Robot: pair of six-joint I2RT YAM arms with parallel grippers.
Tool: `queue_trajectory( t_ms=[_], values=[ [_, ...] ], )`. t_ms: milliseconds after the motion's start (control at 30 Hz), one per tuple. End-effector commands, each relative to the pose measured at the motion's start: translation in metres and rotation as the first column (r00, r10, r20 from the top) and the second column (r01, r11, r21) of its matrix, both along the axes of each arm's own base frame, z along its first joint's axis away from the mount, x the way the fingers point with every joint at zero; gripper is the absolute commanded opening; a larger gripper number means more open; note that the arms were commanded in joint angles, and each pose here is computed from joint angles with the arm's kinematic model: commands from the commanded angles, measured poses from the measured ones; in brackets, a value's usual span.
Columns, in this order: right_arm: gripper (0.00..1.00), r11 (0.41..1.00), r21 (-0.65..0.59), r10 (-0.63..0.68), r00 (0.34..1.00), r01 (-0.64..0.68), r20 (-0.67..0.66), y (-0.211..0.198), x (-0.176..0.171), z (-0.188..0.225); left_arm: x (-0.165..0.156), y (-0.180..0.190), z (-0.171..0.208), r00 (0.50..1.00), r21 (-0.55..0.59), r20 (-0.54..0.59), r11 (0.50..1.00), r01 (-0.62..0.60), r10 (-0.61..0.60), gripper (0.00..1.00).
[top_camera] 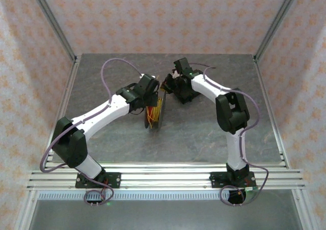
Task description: Wrap the cables
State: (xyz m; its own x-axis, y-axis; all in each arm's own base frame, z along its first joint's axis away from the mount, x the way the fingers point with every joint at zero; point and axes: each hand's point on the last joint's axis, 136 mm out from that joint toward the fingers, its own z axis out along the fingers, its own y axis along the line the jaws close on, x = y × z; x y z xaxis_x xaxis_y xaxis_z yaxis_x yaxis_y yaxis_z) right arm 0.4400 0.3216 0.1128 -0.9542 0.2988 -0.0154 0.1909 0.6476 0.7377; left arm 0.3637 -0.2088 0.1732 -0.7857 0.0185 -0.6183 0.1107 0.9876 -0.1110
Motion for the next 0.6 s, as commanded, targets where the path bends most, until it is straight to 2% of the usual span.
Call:
queue_trajectory(
  t_ms=[0,300,567],
  values=[
    [0.0,0.995,-0.097,-0.026,0.999,0.024,-0.02,-0.018,0.01,-0.046,0.009,-0.026,0.078,0.977,-0.187,0.21,0.979,0.078,-0.038,0.0],
    [0.21,0.991,-0.128,0.042,0.999,-0.046,-0.028,-0.02,0.006,-0.038,0.012,-0.019,0.078,0.978,-0.168,0.208,0.984,0.055,-0.019,0.0],
    [0.42,0.997,-0.058,0.06,0.993,-0.054,0.098,-0.014,0.011,0.04,0.016,-0.015,0.074,0.979,-0.146,0.205,0.988,0.041,-0.01,0.0]
  ],
)
